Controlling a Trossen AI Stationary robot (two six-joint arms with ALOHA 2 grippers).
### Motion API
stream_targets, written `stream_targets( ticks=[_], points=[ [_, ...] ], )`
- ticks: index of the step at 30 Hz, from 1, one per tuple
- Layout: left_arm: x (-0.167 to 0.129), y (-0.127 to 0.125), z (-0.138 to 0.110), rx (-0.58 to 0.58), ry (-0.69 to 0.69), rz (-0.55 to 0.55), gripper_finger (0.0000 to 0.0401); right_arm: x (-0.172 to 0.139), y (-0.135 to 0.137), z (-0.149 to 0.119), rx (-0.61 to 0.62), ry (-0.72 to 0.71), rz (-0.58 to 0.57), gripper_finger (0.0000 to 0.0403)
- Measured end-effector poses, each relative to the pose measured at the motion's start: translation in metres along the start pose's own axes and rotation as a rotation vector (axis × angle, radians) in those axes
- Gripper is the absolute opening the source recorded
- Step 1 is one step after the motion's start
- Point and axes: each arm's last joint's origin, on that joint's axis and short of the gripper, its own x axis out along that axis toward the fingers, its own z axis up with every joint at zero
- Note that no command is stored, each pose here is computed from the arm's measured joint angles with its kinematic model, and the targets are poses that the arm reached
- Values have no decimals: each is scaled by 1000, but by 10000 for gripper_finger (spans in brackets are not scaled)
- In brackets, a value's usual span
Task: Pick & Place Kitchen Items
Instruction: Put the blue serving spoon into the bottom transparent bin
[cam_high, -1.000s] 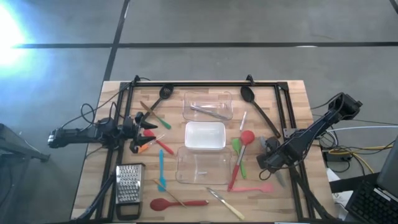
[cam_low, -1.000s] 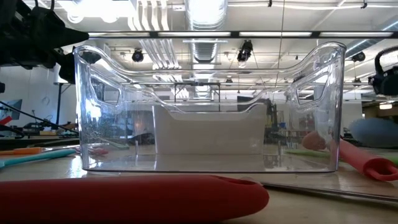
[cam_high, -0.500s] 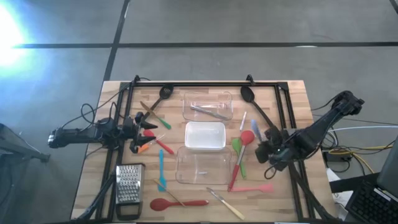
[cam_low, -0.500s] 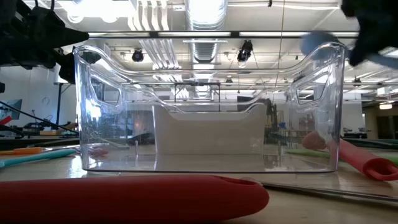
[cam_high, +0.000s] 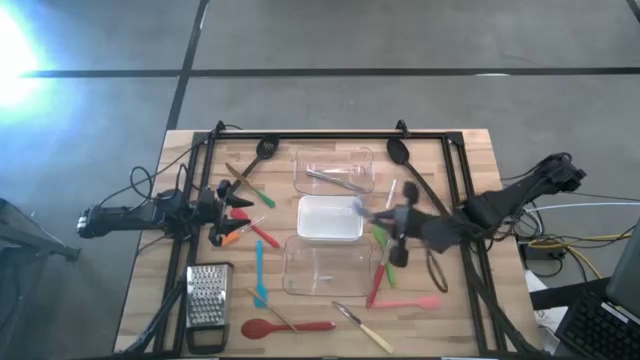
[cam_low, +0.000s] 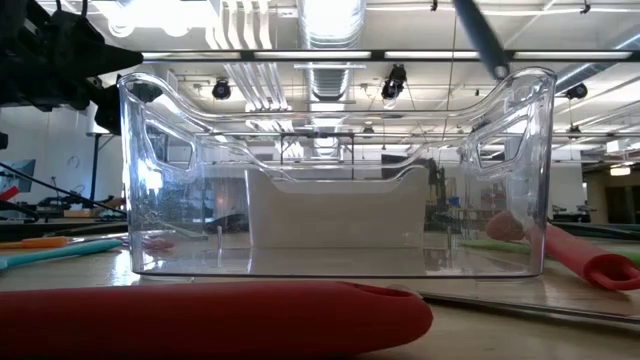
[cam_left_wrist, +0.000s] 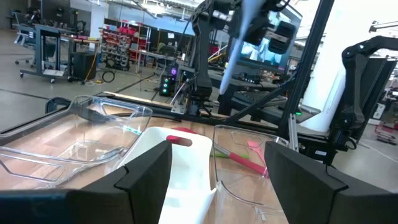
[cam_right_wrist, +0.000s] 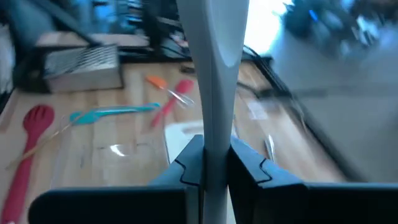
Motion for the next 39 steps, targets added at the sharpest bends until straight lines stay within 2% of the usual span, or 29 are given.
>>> stream_targets(
  ticks=[2, 5, 11, 16, 25, 35, 39],
  points=[
    [0, 0, 0, 0, 0, 0, 262, 14, 4, 5, -86, -8, 36, 30],
    [0, 0, 0, 0, 0, 0, 262, 34, 7, 11, -144, 4, 76, 30],
    [0, 0, 0, 0, 0, 0, 262, 72, 14, 26, -66, 26, 173, 30],
    [0, 0, 0, 0, 0, 0, 262, 103, 29, 26, -35, 79, 194, 30],
    [0, 0, 0, 0, 0, 0, 262, 148, 52, 7, 21, 176, 197, 30],
    [0, 0, 0, 0, 3, 1, 262, 164, 56, -33, -68, 308, 178, 30],
    [0, 0, 0, 0, 3, 1, 262, 165, 57, -44, -64, 335, 192, 30]
  ],
)
